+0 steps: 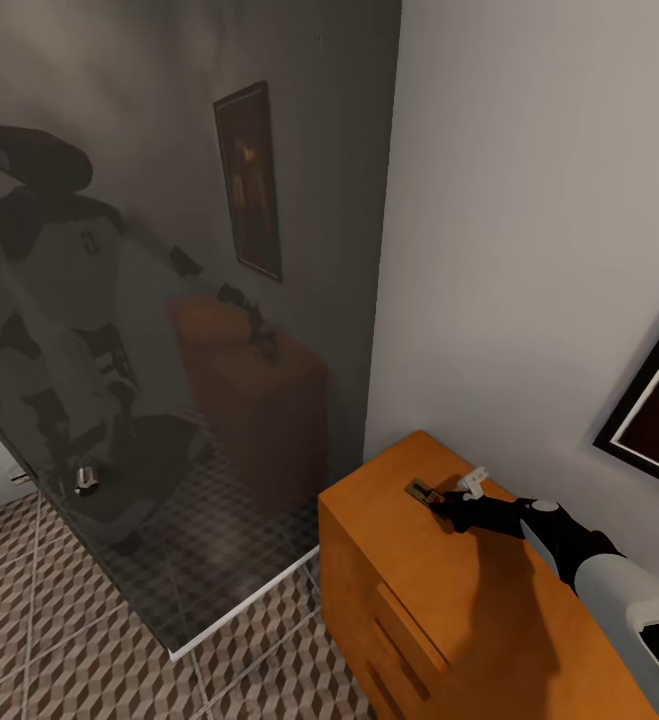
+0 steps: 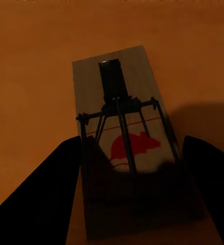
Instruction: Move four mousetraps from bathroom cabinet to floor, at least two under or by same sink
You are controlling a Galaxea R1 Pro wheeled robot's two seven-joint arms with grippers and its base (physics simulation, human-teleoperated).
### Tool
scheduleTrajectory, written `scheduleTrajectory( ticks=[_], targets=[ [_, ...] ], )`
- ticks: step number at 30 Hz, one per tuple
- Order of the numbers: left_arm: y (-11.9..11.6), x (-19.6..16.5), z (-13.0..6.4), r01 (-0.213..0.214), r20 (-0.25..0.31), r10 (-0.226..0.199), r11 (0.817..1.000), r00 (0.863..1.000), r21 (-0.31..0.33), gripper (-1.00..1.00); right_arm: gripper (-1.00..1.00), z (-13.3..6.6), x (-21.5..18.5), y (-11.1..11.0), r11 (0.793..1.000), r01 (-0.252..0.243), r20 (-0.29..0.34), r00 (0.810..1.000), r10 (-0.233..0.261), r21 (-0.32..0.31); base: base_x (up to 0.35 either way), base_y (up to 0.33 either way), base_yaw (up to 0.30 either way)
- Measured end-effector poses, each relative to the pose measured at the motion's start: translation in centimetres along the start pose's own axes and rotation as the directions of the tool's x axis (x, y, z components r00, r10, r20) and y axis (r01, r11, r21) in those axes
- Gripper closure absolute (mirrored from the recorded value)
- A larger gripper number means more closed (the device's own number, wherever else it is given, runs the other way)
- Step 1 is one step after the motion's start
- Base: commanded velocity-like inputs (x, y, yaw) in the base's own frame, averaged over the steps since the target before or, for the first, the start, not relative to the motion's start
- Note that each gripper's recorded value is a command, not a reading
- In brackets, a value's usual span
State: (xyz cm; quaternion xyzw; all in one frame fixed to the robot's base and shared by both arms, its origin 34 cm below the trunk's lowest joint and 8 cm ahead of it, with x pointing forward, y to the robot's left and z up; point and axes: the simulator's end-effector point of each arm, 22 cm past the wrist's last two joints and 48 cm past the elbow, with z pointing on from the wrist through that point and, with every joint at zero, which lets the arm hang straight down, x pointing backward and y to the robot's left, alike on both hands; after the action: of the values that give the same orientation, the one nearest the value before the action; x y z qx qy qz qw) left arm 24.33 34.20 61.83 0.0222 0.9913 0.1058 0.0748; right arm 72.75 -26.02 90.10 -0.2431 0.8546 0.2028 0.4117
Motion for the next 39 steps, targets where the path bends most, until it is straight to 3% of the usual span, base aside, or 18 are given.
scheduleTrajectory(
  ticks=[25, 39],
  targets=[
    [-0.1, 0.0, 0.0, 0.000, 0.000, 0.000, 1.000, 1.000, 0.003, -1.00, 1.00, 0.1, -1.5, 0.2, 1.000, 0.023, 0.025, 0.999, -0.023, -0.001, 0.000, 0.000, 0.000],
    [-0.4, -0.5, 0.0, 0.003, 0.011, -0.003, 1.000, 1.000, 0.009, -1.00, 1.00, 0.0, -4.2, 0.1, 0.999, 0.041, 0.037, 0.998, -0.042, 0.002, 0.000, 0.000, 0.000]
  ],
)
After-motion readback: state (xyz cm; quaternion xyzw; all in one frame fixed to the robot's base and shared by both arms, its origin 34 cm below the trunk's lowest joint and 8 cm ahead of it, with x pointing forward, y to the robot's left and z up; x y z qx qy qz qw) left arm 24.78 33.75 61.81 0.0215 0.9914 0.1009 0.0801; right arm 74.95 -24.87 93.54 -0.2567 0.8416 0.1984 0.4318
